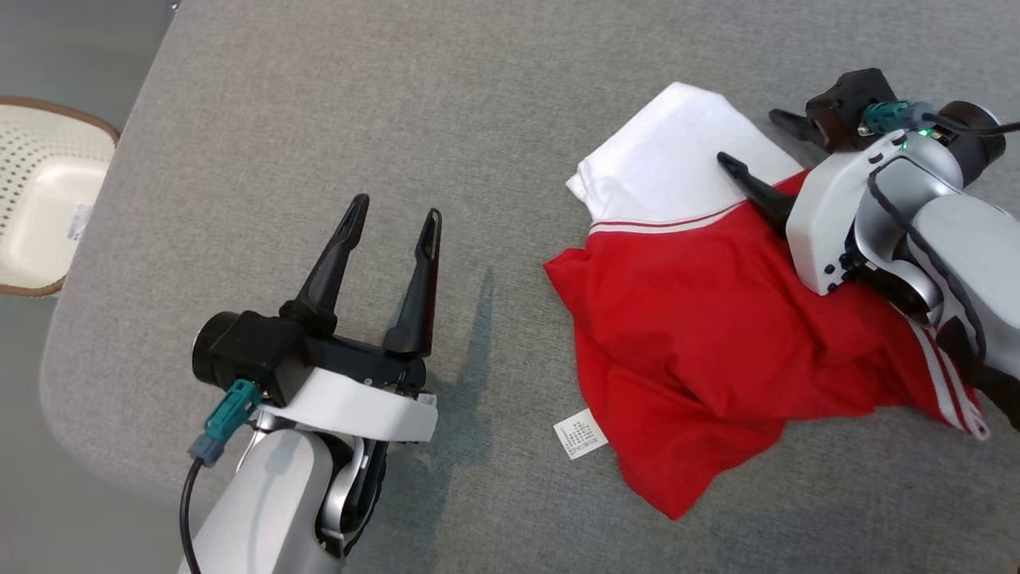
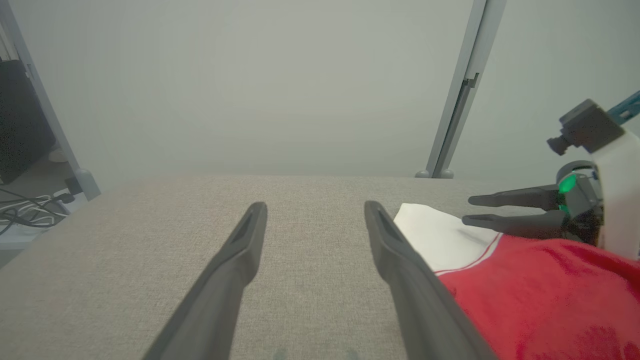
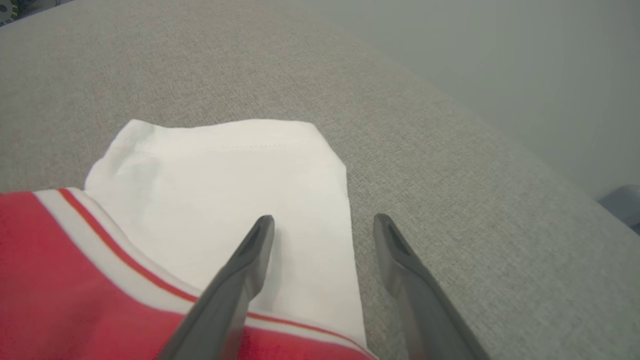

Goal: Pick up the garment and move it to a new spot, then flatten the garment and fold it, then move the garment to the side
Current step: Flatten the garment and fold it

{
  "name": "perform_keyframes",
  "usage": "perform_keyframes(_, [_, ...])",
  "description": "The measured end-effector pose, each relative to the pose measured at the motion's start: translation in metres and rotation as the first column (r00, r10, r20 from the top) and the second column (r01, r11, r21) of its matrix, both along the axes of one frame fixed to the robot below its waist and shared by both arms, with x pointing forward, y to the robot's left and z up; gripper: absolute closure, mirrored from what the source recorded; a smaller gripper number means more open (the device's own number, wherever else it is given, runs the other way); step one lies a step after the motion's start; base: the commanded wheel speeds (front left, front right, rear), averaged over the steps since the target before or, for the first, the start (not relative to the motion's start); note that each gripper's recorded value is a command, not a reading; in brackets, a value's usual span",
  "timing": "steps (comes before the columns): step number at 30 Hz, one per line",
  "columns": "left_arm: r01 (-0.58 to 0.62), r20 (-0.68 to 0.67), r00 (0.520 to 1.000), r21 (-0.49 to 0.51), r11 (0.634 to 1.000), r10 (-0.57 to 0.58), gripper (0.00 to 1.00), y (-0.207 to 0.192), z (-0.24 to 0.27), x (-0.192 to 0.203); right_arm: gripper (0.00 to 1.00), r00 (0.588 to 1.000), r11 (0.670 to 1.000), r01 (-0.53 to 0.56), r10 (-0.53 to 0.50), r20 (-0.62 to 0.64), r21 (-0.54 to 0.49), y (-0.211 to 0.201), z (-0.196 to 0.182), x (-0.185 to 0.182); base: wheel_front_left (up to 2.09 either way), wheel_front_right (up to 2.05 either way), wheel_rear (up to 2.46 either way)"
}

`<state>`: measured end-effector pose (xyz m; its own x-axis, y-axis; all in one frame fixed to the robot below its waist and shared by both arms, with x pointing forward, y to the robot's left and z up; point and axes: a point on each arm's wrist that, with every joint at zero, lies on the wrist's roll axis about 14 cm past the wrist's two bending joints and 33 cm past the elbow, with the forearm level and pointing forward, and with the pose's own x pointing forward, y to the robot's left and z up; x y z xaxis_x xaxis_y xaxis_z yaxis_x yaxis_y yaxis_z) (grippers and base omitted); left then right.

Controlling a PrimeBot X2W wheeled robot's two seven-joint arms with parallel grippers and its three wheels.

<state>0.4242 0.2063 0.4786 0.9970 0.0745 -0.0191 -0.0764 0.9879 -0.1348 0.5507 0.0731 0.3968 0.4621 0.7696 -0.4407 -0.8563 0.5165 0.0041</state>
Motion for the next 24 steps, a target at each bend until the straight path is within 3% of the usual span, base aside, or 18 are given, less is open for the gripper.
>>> perform_keyframes(4, [-0.011,0.005,1.0,0.005,1.0,0.011,0.0,0.004,0.0,0.001,0.0,0.997,0.997,-0.035,0.03,-0.072,-0.062,0.005,-0.019,-0.005,0.0,0.0,0.0])
perform_keyframes(5, [-0.01,0.004,1.0,0.006,1.0,0.01,0.0,0.004,0.0,0.001,0.33,0.996,0.998,-0.038,0.033,-0.081,-0.059,0.007,-0.019,-0.005,0.0,0.0,0.0])
perform_keyframes(6, [-0.014,0.003,1.0,0.006,1.0,0.014,0.0,0.005,0.0,0.001,0.56,0.995,0.998,-0.037,0.032,-0.095,-0.054,0.007,-0.019,-0.005,0.0,0.0,0.0])
perform_keyframes(7, [-0.012,0.004,1.0,0.002,1.0,0.012,0.0,0.005,0.0,0.001,1.0,0.994,0.998,-0.04,0.034,-0.105,-0.052,0.008,-0.019,-0.006,0.0,0.0,0.0])
perform_keyframes(14, [-0.016,0.016,1.0,0.003,1.0,0.016,0.0,0.006,0.001,0.004,1.0,0.996,0.998,-0.034,0.038,-0.082,0.058,0.012,0.003,-0.005,0.0,0.0,0.0])
perform_keyframes(19, [-0.004,0.028,1.0,0.001,1.0,0.004,0.0,0.003,0.004,0.006,1.0,0.996,0.983,-0.034,0.019,0.082,0.181,0.01,0.058,0.018,0.0,0.0,0.0])
perform_keyframes(24, [-0.001,0.044,0.999,0.002,1.0,0.0,0.0,0.001,0.008,0.006,1.0,0.967,0.963,-0.065,-0.005,0.256,0.263,0.004,0.12,0.031,0.0,0.0,0.0])
